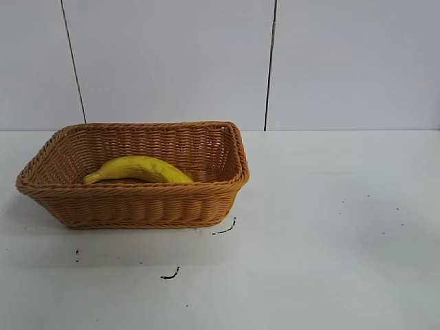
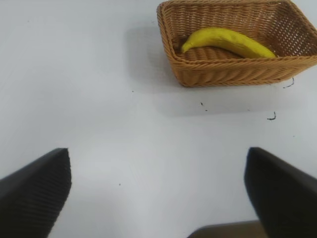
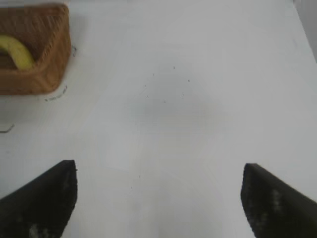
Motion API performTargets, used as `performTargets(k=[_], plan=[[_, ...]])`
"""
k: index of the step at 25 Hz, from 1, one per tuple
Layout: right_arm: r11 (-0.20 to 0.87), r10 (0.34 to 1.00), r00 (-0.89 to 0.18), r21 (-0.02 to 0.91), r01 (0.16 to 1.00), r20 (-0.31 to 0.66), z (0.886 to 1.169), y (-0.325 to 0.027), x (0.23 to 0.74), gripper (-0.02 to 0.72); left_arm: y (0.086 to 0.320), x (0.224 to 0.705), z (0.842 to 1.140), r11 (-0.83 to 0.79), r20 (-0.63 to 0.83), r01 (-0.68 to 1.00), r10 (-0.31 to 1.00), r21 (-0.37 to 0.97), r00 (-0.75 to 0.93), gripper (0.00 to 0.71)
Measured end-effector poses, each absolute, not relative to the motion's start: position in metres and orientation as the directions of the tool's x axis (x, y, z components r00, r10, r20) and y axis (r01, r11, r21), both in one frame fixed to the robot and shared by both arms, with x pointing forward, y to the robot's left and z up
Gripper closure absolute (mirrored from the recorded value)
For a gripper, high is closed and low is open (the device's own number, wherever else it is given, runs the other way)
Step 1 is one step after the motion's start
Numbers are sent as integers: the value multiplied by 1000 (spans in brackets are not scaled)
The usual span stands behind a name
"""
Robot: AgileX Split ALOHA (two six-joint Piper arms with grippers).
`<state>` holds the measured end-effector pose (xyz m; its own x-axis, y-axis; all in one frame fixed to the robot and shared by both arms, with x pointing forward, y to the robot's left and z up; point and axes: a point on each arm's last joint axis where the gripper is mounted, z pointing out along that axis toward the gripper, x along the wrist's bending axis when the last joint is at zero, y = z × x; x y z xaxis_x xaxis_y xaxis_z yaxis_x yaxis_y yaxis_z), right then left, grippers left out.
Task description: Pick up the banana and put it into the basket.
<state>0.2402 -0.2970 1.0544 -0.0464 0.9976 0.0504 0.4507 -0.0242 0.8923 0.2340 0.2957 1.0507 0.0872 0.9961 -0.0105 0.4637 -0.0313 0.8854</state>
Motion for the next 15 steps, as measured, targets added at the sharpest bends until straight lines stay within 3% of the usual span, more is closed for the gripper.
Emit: performTargets(k=[15], plan=[[-33, 997, -56, 905, 424, 62, 1054, -296, 235, 73, 296, 234, 1051, -31, -10, 464, 996, 885, 87, 20]])
